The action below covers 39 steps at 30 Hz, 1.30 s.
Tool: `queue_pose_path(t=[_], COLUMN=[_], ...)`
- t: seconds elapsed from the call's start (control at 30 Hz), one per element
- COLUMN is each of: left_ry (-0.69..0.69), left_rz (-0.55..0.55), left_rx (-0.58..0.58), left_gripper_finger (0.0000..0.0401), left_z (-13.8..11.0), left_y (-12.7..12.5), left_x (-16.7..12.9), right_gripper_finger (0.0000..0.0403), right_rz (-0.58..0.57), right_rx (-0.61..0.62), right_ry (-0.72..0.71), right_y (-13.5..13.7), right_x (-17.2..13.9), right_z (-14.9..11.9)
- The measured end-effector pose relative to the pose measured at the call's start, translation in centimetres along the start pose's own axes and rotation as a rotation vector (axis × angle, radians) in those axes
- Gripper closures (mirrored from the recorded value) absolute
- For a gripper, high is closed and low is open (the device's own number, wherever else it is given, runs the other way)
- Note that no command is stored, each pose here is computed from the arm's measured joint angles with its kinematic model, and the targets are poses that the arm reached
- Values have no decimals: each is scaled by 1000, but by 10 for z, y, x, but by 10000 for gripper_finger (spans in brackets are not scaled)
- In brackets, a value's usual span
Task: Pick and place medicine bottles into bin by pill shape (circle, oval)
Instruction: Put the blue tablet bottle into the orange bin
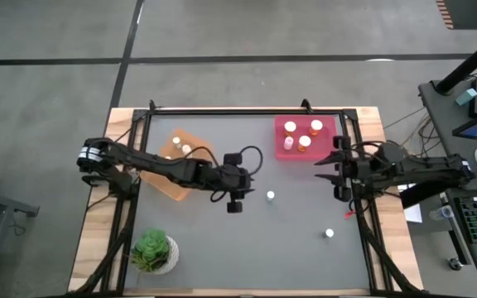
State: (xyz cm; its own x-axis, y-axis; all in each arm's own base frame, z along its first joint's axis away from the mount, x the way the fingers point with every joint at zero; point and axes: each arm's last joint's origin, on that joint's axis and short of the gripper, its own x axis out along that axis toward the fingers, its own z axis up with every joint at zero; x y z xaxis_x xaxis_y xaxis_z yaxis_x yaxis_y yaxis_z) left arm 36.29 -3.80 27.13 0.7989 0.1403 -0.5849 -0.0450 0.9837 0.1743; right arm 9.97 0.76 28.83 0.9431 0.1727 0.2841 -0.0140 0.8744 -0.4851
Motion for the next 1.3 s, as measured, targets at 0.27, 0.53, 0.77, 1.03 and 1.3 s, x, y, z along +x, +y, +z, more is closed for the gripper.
queue_pose_path(t=[0.27,0.53,0.77,1.03,1.3], left_ry=[70,103,65,38,20], left_rz=[-29,-39,-120,-161,-142], left_rx=[3,12,-6,-29,-35], left_gripper_finger=[274,273,273,224,183], left_z=[5,8,7,2,0], left_y=[-19,-25,-15,-8,-1], left_x=[30,69,82,99,102], right_gripper_finger=[266,266,266,266,266], right_rz=[-41,-38,-36,-36,-36], right_rx=[-3,8,7,-2,-6], right_ry=[-56,-49,-47,-46,-45], right_y=[0,1,0,0,0], right_x=[-14,-19,-20,-20,-20], right_z=[4,4,5,5,4])
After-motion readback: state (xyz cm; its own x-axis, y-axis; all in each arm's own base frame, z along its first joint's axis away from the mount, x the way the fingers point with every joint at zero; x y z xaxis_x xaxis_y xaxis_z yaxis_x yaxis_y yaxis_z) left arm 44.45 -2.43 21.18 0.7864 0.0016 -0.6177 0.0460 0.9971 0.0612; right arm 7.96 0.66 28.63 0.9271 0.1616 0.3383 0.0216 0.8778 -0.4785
